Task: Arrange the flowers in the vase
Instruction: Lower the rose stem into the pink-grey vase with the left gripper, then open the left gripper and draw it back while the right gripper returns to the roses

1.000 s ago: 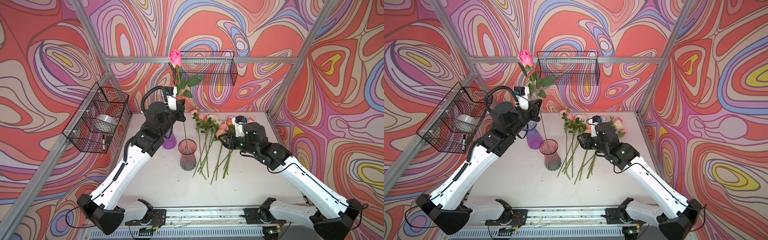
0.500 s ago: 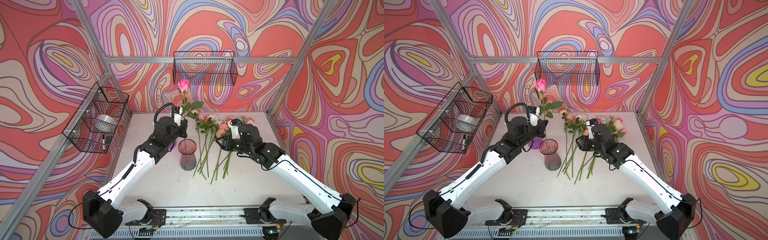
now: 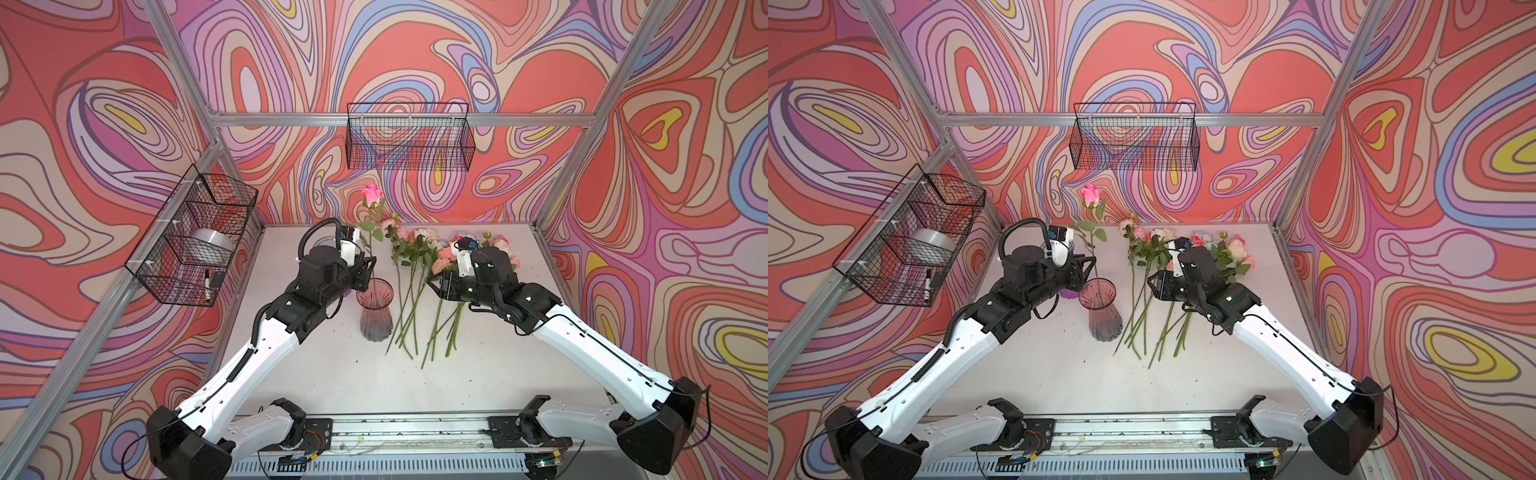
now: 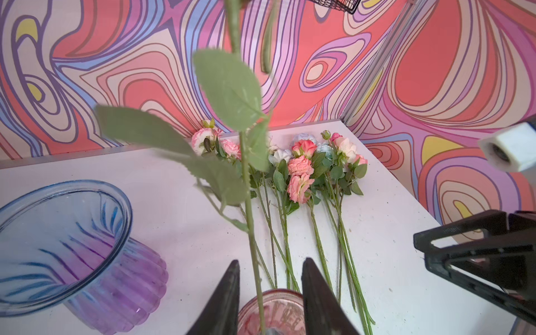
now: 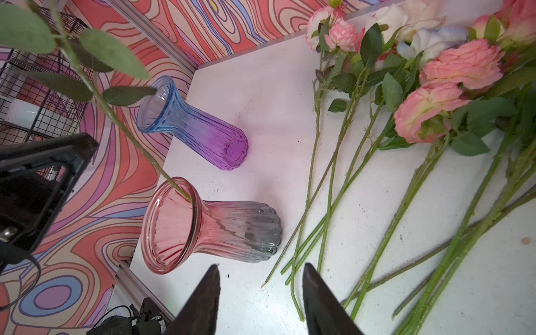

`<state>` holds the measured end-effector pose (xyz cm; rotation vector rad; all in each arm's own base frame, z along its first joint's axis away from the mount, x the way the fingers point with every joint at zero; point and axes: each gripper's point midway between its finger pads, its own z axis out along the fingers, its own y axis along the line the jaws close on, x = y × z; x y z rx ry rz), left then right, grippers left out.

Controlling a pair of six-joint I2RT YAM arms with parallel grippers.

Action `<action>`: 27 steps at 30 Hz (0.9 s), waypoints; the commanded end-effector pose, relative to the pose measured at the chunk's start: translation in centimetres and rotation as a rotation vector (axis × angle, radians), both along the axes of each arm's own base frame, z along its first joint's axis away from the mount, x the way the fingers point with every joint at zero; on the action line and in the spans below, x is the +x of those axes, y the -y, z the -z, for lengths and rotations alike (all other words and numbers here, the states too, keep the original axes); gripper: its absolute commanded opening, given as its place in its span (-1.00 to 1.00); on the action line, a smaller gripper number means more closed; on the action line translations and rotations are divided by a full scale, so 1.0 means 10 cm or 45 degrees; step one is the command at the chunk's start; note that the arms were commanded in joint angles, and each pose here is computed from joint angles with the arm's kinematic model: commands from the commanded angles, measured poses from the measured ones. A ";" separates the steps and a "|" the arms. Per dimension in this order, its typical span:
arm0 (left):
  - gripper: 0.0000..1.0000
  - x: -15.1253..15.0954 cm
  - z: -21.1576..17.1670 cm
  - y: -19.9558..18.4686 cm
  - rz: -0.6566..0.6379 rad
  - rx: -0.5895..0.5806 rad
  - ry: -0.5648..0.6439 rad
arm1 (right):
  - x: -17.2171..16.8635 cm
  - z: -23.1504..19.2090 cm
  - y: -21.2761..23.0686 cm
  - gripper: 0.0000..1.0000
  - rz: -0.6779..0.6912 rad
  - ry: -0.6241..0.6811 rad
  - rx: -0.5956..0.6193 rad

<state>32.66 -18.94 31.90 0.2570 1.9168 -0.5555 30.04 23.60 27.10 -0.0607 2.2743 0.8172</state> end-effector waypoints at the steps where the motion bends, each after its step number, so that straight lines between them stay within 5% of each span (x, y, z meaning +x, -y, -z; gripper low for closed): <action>1: -0.11 -0.18 -0.08 -0.11 -0.011 -0.024 0.007 | 0.02 -0.03 0.01 -0.05 0.008 0.022 -0.022; 15: 0.10 -0.81 -0.13 -0.44 -0.009 -0.089 0.003 | 0.29 0.34 0.19 -0.28 0.190 -0.011 -0.188; 27: 0.14 -1.19 0.22 -0.75 -0.131 -0.190 -0.116 | 0.70 1.27 -0.17 -0.56 0.227 -0.311 -0.200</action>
